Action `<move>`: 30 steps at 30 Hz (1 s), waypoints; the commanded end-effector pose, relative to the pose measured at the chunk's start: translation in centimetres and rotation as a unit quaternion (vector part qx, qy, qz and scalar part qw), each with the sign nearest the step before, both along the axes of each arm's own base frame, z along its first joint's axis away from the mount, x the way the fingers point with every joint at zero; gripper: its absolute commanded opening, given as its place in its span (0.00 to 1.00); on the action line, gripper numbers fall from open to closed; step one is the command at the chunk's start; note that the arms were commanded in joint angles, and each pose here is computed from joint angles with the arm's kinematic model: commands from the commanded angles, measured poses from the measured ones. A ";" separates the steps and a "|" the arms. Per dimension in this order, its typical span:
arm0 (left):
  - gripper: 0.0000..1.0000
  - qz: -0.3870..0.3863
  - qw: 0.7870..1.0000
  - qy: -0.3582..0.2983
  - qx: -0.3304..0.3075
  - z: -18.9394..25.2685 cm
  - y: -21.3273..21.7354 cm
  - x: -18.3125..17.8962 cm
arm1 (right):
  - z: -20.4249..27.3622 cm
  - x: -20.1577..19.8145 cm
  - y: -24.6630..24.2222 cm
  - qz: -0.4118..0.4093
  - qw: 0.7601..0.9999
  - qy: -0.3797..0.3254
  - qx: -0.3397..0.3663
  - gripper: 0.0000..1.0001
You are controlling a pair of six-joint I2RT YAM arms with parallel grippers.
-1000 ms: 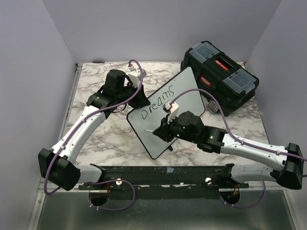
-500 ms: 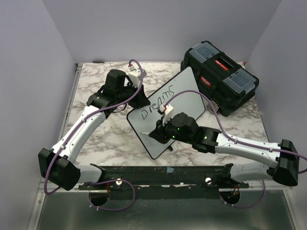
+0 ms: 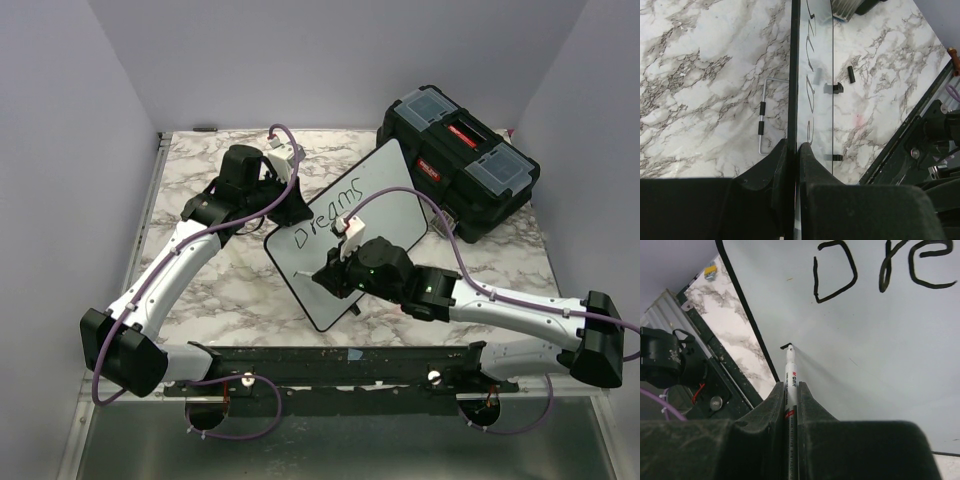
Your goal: Write a sentence on the whiteboard
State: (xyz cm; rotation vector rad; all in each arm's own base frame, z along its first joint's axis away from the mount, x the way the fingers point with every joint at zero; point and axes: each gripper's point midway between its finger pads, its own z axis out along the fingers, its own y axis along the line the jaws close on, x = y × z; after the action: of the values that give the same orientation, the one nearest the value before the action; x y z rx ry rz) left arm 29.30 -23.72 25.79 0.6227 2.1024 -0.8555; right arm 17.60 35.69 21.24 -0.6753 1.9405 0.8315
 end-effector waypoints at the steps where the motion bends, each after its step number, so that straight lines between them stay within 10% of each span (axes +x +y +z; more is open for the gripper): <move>1: 0.00 -0.010 0.995 0.054 0.079 -4.9 1.0 -1.9 | 1.1 2.2 -1.2 -0.067 0.998 -0.020 -0.005 0.01; 30: 0.00 -0.011 0.995 0.054 0.081 -5.0 1.0 -2.0 | 4.5 1.1 1.4 -0.010 0.999 -0.024 0.048 0.01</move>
State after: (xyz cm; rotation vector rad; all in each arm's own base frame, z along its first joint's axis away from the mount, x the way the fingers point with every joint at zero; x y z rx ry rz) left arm 29.21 -24.01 25.94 0.6296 2.0957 -0.8571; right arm 18.12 36.13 24.14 -0.6324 1.8895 0.8628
